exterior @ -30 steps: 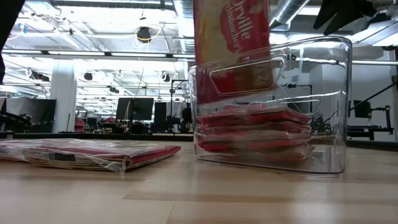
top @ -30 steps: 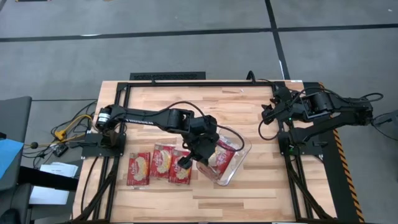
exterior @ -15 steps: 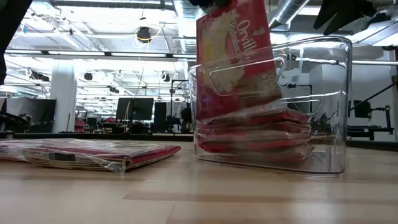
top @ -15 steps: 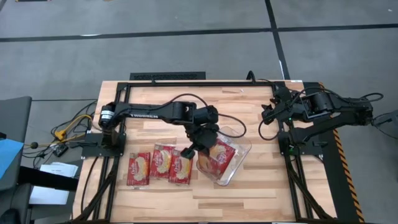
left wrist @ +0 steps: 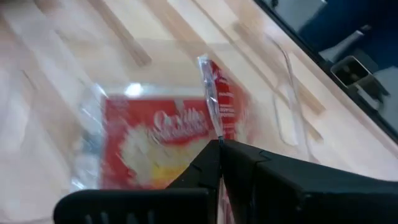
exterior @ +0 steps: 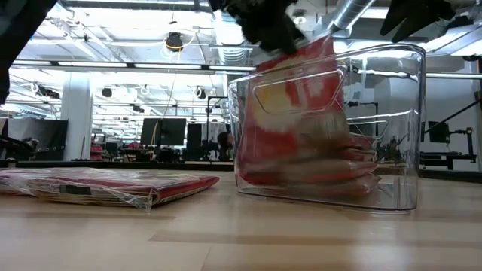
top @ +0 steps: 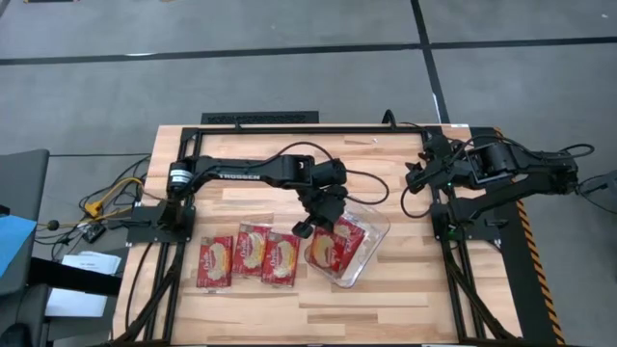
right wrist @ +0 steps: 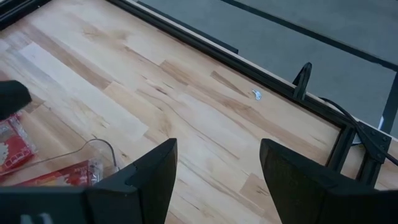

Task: Sort popcorn bags into baskets
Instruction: Put the red popcorn packet into the transparent bin, then put the left red popcorn packet into the transparent bin

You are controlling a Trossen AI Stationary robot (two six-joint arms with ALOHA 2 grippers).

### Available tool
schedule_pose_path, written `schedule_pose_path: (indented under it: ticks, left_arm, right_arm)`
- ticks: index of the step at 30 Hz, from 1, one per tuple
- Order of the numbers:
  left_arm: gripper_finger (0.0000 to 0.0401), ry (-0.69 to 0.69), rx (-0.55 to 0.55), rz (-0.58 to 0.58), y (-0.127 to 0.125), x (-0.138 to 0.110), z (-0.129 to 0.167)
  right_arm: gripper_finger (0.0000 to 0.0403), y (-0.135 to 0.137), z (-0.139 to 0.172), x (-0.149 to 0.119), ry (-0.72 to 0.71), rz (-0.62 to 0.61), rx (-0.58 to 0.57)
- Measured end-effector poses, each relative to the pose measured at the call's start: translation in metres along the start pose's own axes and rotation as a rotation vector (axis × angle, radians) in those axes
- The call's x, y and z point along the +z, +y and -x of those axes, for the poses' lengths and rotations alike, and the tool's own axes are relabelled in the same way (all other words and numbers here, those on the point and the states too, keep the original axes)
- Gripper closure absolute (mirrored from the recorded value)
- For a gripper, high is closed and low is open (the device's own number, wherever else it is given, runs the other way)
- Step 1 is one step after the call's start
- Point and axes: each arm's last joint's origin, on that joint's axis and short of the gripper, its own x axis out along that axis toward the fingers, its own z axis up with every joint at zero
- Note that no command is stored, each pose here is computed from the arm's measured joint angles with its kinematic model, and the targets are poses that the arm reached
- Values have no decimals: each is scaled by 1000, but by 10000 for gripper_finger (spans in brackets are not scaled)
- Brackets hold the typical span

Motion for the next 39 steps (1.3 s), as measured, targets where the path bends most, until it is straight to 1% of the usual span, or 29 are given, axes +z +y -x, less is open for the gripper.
schedule_pose_path:
  ticks: [5, 7, 10, 15, 17, 19, 23, 27, 30, 32, 33, 34, 36, 39]
  left_arm:
    - [401, 8, 16, 3, 11, -6, 0]
    - [401, 10, 50, -28, 15, -6, 2]
    - [401, 12, 83, -36, 20, -7, 4]
    - [401, 17, 81, -33, 24, -11, 2]
    - [401, 40, 108, -33, 24, -12, 0]
    - [398, 38, 150, -67, 25, -9, 0]
    - [371, 1, 186, -99, 28, -5, 0]
    - [325, 3, 184, -91, 28, -5, 0]
    - [291, 7, 214, -96, 29, -4, 1]
    - [271, 24, 267, -71, 31, -4, 1]
    - [264, 35, 296, -39, 32, -3, 3]
    - [259, 47, 304, -7, 32, -2, 7]
    - [256, 53, 262, 55, 31, 3, 21]
    - [263, 83, 146, 167, 19, 15, 53]
  right_arm:
    - [148, 0, 0, 0, 3, 0, 3]
    - [148, 0, 0, 0, 3, 1, 3]
    - [148, 0, 0, 0, 3, 1, 3]
    - [148, 0, 0, 0, 3, 3, 3]
    - [148, 0, 0, 0, 4, 6, 3]
    - [148, 0, 0, 0, 7, 6, 5]
    - [148, 0, 0, -1, 15, 8, 13]
    - [148, 0, 0, -1, 16, 8, 13]
    - [148, 0, 0, -1, 17, 9, 14]
    - [148, 0, 0, -1, 20, 9, 17]
    - [148, 1, 0, -1, 26, 9, 22]
    - [148, 1, 0, -1, 36, 9, 29]
    - [148, 1, 0, -2, 50, 17, 44]
    - [148, 3, 2, -4, 61, 52, 69]
